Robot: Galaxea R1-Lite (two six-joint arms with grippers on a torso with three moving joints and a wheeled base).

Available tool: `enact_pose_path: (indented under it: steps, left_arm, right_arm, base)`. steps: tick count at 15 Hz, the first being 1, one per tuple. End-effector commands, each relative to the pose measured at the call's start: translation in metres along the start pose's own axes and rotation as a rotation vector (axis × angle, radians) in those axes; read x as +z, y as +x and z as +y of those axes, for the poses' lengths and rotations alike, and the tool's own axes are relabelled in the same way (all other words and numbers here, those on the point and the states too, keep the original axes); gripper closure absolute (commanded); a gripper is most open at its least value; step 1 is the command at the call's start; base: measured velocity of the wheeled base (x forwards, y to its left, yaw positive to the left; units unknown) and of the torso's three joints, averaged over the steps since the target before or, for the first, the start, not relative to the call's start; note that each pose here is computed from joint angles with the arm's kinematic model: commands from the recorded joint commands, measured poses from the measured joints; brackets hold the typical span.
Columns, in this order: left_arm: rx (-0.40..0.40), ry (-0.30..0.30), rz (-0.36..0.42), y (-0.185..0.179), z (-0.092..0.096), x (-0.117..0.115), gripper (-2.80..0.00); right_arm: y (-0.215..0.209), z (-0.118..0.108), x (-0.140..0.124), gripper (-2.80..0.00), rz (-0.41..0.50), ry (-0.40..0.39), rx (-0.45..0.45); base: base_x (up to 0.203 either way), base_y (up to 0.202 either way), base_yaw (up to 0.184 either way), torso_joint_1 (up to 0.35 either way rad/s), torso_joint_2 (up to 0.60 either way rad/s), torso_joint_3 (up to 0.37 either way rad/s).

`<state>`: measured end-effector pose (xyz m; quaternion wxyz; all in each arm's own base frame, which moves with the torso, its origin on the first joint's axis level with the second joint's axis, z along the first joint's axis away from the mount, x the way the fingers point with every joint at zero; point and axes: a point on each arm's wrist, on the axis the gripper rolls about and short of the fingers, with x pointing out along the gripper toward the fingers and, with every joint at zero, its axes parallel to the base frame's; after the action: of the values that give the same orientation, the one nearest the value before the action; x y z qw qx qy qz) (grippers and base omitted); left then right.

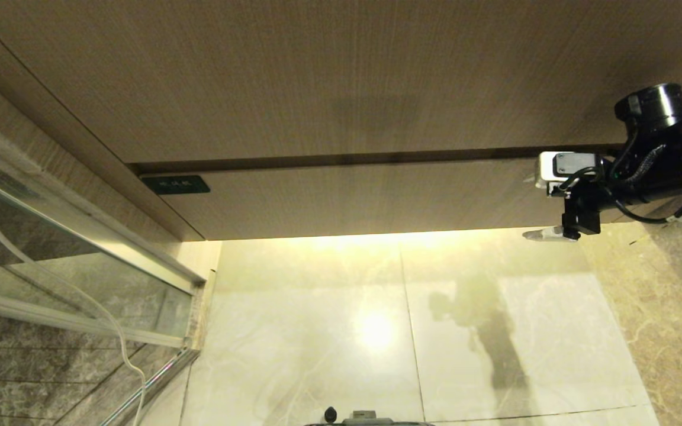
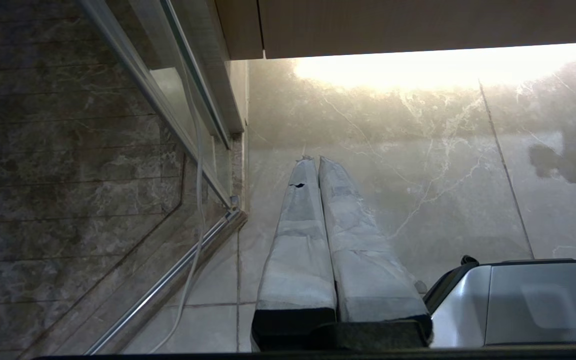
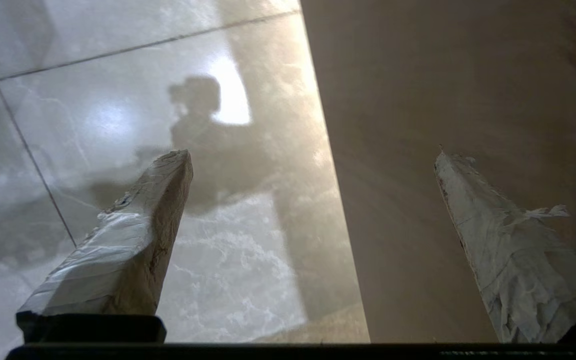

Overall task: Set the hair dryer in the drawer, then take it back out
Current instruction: Pull open the drawer

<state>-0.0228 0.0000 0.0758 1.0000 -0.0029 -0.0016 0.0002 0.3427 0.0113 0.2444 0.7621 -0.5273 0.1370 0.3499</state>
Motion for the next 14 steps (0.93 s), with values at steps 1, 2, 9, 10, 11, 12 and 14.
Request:
enact_pose_path:
  steps: [1, 2, 9, 10, 11, 12, 14]
  left_arm:
    - [0.0, 0.0, 0.0, 0.0, 0.0, 0.0, 0.0]
    - [0.001, 0.0, 0.002, 0.0, 0.0, 0.0, 0.0]
    - [0.001, 0.0, 0.0, 0.0, 0.0, 0.0, 0.0]
    - [0.001, 0.0, 0.002, 0.0, 0.0, 0.0, 0.0]
    - [0.0, 0.0, 0.001, 0.0, 0.0, 0.0, 0.0]
    - [0.001, 0.0, 0.002, 0.0, 0.0, 0.0, 0.0]
    - [0.001, 0.0, 0.002, 0.0, 0.0, 0.0, 0.0]
  right_arm:
    - [-0.016, -0.004, 0.007, -2.8, -0.013, -0.023, -0.04]
    - [-0.019, -0.003, 0.008, -2.8, -0.014, -0.022, -0.044]
    - [-0.034, -0.004, 0.017, -2.8, -0.046, 0.017, -0.113]
    - [-0.033, -0.004, 0.018, -2.8, -0.052, 0.022, -0.117]
    - [-0.032, -0.004, 0.019, -2.8, -0.056, 0.02, -0.12]
    - [-0.031, -0.003, 0.019, -2.8, -0.057, 0.021, -0.117]
    - [-0.029, 0.0, 0.021, -2.8, -0.063, 0.04, -0.099]
  base:
    - [0.0, 0.0, 0.0, 0.0, 0.0, 0.0]
    - [0.0, 0.0, 0.0, 0.0, 0.0, 0.0]
    - [0.0, 0.0, 0.0, 0.0, 0.0, 0.0]
    - [0.0, 0.0, 0.0, 0.0, 0.0, 0.0]
    - [0.0, 0.0, 0.0, 0.0, 0.0, 0.0]
    - [0.0, 0.0, 0.0, 0.0, 0.0, 0.0]
    - [0.0, 0.0, 0.0, 0.0, 0.0, 0.0]
